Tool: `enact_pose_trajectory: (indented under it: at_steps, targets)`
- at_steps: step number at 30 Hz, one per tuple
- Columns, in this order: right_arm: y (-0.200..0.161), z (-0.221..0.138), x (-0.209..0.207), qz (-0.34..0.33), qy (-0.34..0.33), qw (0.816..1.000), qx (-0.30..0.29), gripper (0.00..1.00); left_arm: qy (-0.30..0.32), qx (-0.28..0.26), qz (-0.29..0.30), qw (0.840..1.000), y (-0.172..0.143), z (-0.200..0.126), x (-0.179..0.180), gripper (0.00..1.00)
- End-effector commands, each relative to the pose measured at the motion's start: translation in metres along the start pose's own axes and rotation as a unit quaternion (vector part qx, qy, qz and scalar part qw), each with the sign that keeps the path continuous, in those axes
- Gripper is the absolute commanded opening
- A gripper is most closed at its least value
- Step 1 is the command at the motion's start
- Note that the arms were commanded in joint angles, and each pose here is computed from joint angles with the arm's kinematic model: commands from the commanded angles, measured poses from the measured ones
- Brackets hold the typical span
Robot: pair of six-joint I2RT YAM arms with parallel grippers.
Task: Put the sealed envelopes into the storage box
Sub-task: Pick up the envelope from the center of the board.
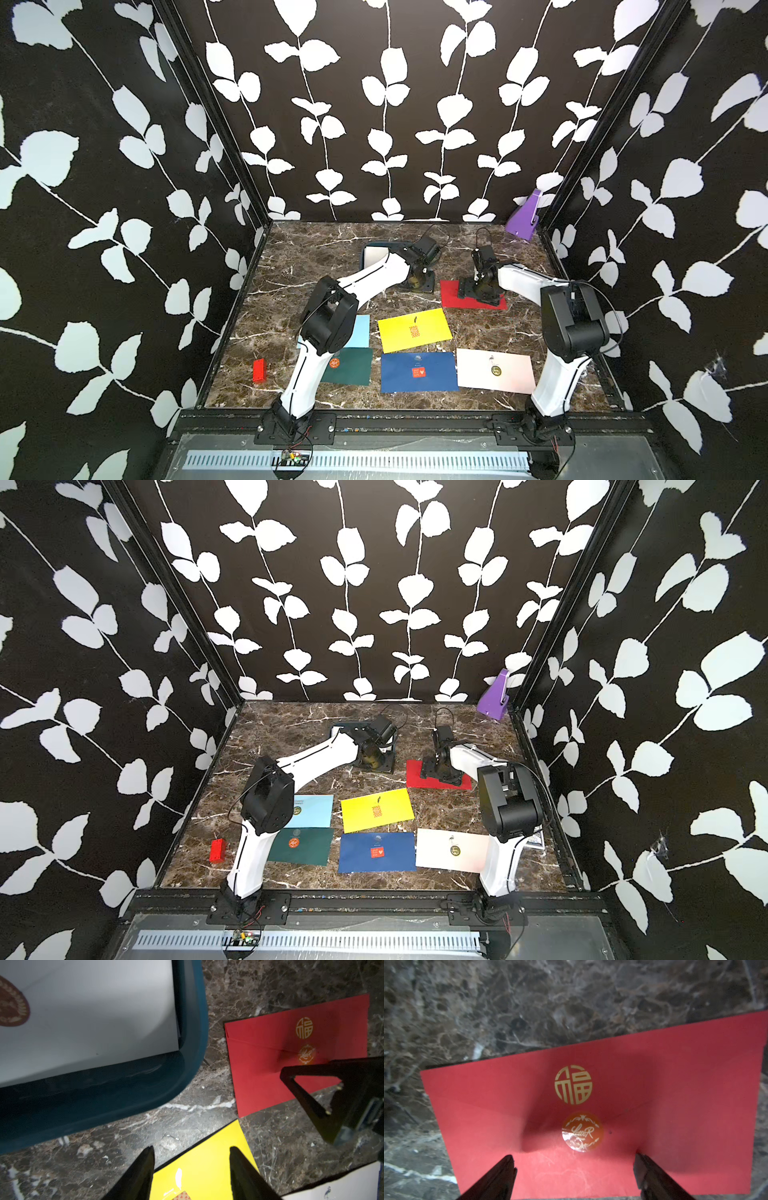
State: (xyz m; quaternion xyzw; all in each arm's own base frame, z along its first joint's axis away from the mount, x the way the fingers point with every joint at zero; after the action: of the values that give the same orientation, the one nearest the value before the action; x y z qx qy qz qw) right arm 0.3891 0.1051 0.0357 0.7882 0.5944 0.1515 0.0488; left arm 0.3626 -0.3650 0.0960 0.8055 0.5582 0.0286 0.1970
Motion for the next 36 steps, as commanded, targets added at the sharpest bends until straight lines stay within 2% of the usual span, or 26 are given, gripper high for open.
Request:
enact_pose_trajectory:
  at_steps: [1,6,12,16,20,30,36]
  targets:
    - [-0.02,0.015,0.005,0.024,0.018,0.999,0.045,0.9,-0.011,-0.021,-0.026,0.999,0.013,-0.004,-0.011,0.61]
    - [-0.009,-0.014,0.009,0.031,0.031,0.999,0.008,0.98,-0.012,-0.029,-0.038,0.999,0.021,0.011,-0.021,0.62]
    - [0.008,-0.045,-0.027,0.019,-0.012,1.0,-0.022,0.99,-0.015,-0.036,-0.037,0.999,0.031,0.027,-0.032,0.63]
    - [0.01,-0.046,-0.061,0.019,-0.047,0.999,-0.005,0.99,-0.008,-0.039,-0.034,0.999,0.032,0.039,-0.035,0.63]
    - [0.011,-0.04,-0.078,0.026,-0.041,0.999,0.011,0.99,-0.007,-0.047,-0.027,0.999,0.033,0.049,-0.039,0.64]
    - [0.009,-0.014,-0.067,0.002,0.021,0.998,0.057,0.99,-0.016,-0.03,-0.012,0.999,0.026,0.075,-0.042,0.64]
    - [0.005,-0.004,-0.049,-0.006,0.08,0.994,0.076,0.99,-0.022,-0.011,-0.005,1.0,0.018,0.083,-0.043,0.64]
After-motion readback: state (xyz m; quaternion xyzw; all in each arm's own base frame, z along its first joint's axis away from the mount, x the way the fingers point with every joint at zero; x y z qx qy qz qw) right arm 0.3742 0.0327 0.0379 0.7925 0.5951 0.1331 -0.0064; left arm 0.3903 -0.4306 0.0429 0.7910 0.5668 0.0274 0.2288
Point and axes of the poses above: each gripper's point midway between its finger pads, its own z axis out along the fingers, its own x axis along the line the jaws close on, y = z × x, the point moved 1 cm from there along -z, back along the fingers, and after that the axes turned 6 degrees about z, right-handed, at the moved point
